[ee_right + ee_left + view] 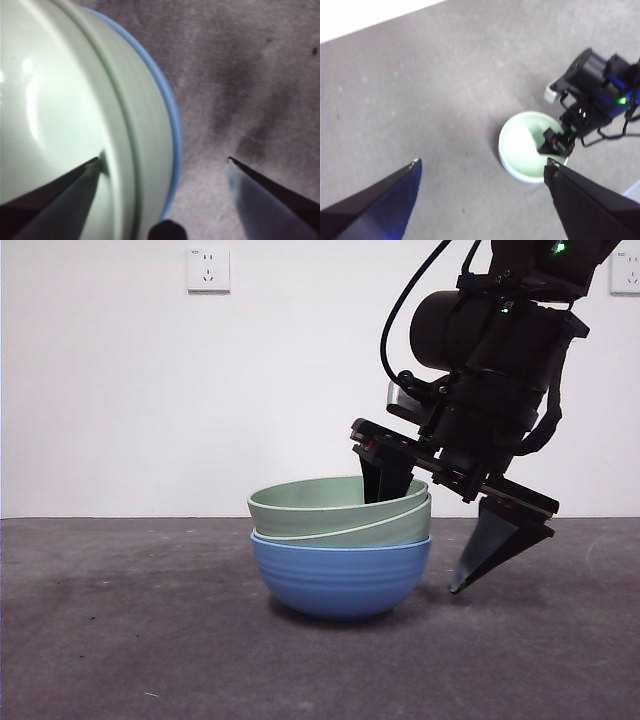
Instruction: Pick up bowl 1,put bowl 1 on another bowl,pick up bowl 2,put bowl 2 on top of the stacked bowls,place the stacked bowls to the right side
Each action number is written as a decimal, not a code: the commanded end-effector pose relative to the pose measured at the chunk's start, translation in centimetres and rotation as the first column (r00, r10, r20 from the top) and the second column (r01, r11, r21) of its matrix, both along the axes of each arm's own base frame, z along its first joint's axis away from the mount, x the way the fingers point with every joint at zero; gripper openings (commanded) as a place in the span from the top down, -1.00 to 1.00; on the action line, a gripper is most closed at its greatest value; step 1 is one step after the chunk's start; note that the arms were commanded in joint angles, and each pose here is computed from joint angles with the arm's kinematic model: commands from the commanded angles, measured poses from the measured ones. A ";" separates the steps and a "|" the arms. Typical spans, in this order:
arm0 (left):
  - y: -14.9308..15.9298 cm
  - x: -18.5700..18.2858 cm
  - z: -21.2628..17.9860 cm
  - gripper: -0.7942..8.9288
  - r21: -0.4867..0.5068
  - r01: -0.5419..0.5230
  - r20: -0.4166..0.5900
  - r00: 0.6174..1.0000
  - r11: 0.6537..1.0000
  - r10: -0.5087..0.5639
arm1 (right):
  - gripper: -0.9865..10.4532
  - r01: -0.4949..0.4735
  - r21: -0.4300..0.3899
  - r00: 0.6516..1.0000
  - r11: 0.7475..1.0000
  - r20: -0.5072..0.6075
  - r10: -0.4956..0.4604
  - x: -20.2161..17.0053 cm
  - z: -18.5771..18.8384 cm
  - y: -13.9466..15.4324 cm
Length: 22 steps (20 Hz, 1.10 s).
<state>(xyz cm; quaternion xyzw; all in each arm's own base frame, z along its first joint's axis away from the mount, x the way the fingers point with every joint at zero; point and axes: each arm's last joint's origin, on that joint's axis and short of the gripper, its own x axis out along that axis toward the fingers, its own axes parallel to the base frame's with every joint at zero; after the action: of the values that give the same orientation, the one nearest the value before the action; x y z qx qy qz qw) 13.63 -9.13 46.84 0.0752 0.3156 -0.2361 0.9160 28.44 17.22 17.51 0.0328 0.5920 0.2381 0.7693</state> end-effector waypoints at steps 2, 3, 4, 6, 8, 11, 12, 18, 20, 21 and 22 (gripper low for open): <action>-0.1 0.0 -0.2 0.00 0.011 -0.003 -0.020 1.000 1.000 0.003 | 0.47 0.004 0.013 1.000 1.000 0.014 -0.004 0.2 -0.1 0.1; -0.1 0.0 -0.2 0.00 0.009 -0.003 -0.018 1.000 1.000 0.003 | 0.51 0.003 0.013 1.000 1.000 0.015 -0.004 0.2 -0.1 0.1; -0.1 0.0 -0.2 0.00 0.007 -0.003 -0.015 1.000 1.000 0.003 | 0.52 0.006 0.013 1.000 1.000 0.014 -0.006 0.3 -0.1 0.1; -0.1 0.0 -0.2 0.00 0.007 -0.004 -0.015 1.000 1.000 0.004 | 0.69 0.008 0.013 1.000 1.000 0.014 -0.008 0.3 -0.1 0.0; -0.1 0.0 -0.2 0.00 0.007 -0.003 -0.015 1.000 1.000 0.003 | 0.85 0.008 0.014 1.000 1.000 0.015 -0.008 0.3 0.0 0.0; -0.1 0.1 -0.2 0.00 0.008 -0.003 -0.016 1.000 1.000 0.003 | 0.85 0.009 0.018 1.000 1.000 0.023 -0.009 0.2 0.3 0.0; -0.1 0.1 -0.2 0.00 0.008 -0.003 -0.016 1.000 1.000 0.003 | 0.85 0.009 0.023 0.999 1.000 0.032 -0.010 0.2 0.6 -0.1; -0.1 0.1 -0.2 0.00 0.008 -0.002 -0.017 1.000 1.000 0.002 | 0.85 0.066 0.093 0.984 0.993 0.159 -0.081 0.1 4.9 -2.5; -0.1 0.1 -0.2 0.00 0.009 -0.002 -0.017 1.000 1.000 0.002 | 0.85 0.126 0.103 0.971 0.987 0.193 -0.144 0.7 5.8 -4.6; -0.1 0.1 -0.2 0.00 0.009 -0.002 -0.017 1.000 1.000 0.002 | 0.85 0.165 0.105 0.963 0.981 0.197 -0.183 1.2 5.9 -5.8; -0.1 0.1 -0.3 0.00 0.009 -0.002 -0.018 1.000 1.000 0.002 | 0.85 0.201 0.104 0.956 0.974 0.198 -0.219 1.6 5.9 -7.0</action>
<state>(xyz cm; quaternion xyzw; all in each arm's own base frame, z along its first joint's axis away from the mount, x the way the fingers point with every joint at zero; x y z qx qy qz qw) 13.73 -9.19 46.63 0.0791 0.3253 -0.2341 0.9128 29.94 10.20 23.59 0.1048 0.4916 0.1795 0.8456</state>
